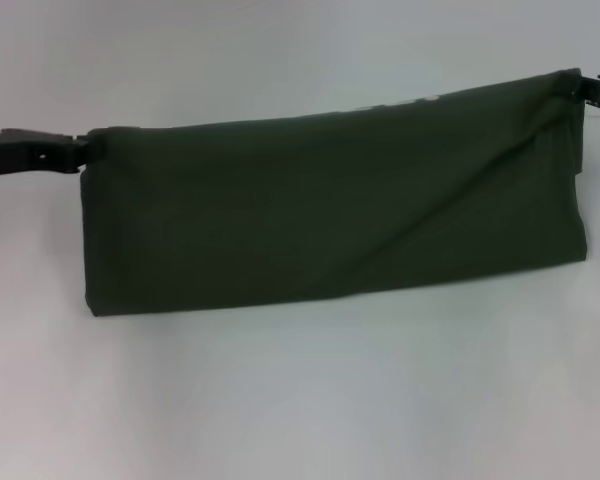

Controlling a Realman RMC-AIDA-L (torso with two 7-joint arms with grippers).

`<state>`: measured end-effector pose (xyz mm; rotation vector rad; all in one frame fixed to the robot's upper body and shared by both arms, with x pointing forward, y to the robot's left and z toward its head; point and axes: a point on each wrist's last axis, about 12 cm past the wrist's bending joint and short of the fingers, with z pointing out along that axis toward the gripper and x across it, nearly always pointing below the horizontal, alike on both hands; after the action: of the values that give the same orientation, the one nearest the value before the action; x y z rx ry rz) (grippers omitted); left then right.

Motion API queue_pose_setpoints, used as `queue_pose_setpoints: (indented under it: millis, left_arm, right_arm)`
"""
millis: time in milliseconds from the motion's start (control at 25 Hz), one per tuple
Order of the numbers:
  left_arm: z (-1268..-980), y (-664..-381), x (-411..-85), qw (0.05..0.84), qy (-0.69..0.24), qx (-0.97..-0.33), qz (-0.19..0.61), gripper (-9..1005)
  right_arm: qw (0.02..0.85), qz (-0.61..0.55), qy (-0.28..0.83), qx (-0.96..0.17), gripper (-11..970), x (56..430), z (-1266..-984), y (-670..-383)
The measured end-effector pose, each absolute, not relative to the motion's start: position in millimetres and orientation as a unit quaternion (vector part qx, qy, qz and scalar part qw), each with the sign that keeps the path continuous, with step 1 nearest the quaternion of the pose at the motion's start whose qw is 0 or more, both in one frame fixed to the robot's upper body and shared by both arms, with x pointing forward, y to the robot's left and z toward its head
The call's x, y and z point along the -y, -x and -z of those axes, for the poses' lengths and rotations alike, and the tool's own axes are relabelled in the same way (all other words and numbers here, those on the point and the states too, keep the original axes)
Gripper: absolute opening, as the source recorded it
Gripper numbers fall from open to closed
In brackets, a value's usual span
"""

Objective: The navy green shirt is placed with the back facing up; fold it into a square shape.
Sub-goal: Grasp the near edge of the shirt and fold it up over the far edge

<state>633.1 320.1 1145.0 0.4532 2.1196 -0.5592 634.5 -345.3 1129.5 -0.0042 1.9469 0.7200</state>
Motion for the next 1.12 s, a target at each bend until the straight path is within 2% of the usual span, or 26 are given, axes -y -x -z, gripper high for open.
queue_pose_setpoints:
  millis: [600, 1120]
  left_arm:
    - [-1126.5, -653.6, -284.3, 0.493, -0.167, -0.843, 0.132, 31]
    - [-1112.9, -661.7, -264.3, 0.514, -0.151, -0.838, 0.102, 31]
  right_arm:
    - [0.539, -0.25, -0.054, -0.803, 111, 313.8, -1111.9, -659.4]
    - [0.551, -0.169, -0.072, -0.814, 115, 279.4, -1101.9, -679.0]
